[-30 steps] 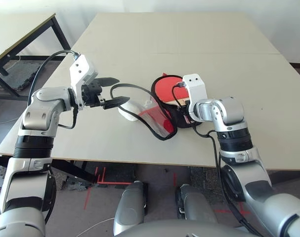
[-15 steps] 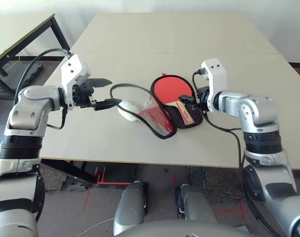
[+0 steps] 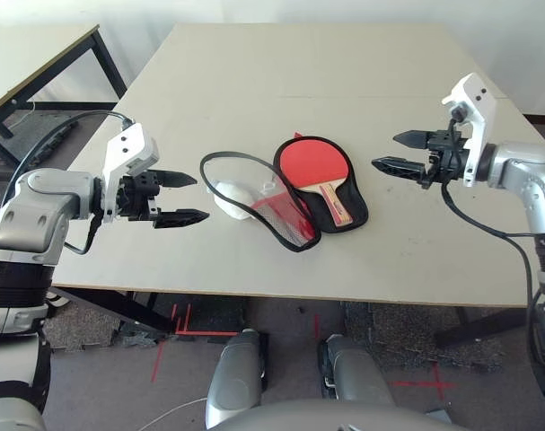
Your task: Store the ping-pong paddle in its case and zip it.
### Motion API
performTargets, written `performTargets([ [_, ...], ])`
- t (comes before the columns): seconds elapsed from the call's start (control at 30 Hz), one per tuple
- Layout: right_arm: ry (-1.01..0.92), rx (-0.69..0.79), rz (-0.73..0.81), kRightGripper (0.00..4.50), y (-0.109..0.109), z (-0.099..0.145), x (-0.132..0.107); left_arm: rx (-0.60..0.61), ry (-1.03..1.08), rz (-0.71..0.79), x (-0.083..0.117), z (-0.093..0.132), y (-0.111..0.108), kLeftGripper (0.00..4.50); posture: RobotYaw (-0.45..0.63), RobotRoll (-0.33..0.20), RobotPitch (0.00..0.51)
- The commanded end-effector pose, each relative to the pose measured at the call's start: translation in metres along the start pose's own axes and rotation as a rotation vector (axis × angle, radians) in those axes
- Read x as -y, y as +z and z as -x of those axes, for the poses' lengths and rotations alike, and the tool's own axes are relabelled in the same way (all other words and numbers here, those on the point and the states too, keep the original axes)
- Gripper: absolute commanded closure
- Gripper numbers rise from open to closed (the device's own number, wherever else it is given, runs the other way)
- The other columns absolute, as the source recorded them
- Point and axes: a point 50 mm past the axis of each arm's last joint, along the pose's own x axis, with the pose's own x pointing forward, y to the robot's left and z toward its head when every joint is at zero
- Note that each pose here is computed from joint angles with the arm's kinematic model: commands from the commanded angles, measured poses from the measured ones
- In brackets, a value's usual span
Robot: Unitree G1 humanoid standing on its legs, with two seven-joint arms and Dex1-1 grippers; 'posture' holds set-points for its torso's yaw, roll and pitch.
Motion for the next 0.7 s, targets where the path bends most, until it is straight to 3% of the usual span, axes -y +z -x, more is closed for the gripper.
performTargets([
  [0.03, -0.012, -0.001, 0.030, 0.03, 0.003, 0.004, 0.004, -0.022, -0.034, -0.031, 0.004, -0.016, 0.001, 0.00, 0.09, 0.000, 0.083],
  [0.47, -0.013, -0.002, 0.005, 0.03, -0.005, 0.005, 0.000, 0.137, -0.025, -0.143, -0.007, -0.061, 0.038, 0.00, 0.07, 0.000, 0.084],
  [0.7, -0.026, 0.013, -0.003, 0.03, -0.007, 0.004, -0.001, 0.229, 0.023, -0.162, -0.014, -0.112, 0.058, 0.00, 0.05, 0.000, 0.081],
])
